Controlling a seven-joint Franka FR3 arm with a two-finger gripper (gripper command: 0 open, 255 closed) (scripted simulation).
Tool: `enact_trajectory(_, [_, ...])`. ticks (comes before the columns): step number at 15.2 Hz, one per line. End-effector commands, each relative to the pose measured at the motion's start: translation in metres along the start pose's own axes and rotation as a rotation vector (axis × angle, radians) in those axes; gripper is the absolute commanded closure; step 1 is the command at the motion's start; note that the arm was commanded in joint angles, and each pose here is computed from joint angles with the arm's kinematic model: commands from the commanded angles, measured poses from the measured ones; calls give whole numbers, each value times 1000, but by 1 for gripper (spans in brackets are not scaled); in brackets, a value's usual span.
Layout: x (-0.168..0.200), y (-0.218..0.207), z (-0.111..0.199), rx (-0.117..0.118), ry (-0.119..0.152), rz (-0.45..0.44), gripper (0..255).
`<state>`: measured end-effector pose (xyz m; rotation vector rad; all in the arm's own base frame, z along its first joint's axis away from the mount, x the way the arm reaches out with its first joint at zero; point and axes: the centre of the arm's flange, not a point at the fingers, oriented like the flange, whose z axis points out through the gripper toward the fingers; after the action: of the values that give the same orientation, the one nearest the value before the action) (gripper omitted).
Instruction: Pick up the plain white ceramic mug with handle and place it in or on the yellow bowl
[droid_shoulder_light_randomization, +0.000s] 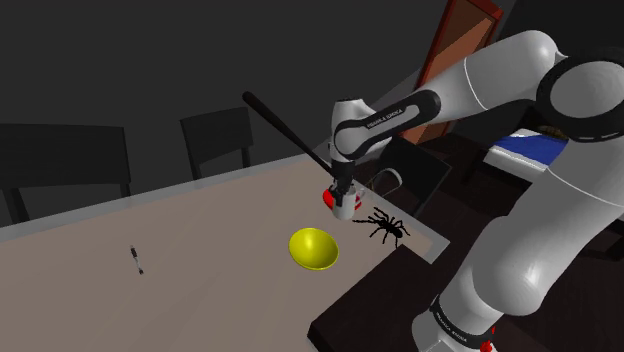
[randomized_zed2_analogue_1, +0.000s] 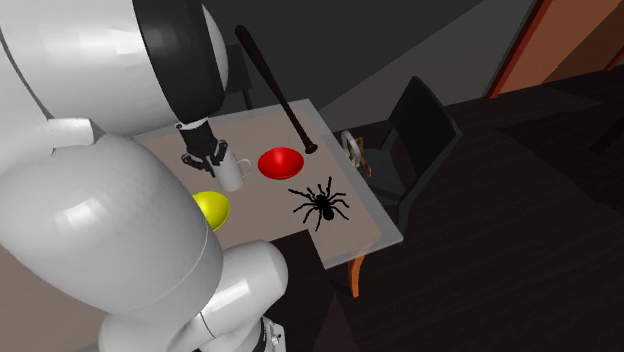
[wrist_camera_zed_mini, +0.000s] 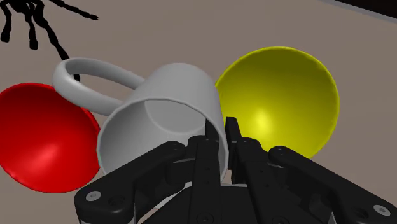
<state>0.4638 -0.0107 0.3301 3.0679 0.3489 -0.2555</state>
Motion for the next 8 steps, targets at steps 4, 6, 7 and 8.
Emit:
enact_trajectory(4, [4, -66, -6, 0, 0, 2, 255])
enact_trajectory(6, [5, -93, -8, 0, 0, 2, 255])
enact_trajectory(7, [5, -98, -9, 0, 0, 2, 255])
enact_trajectory(8, [6, -98, -3, 0, 0, 2, 255])
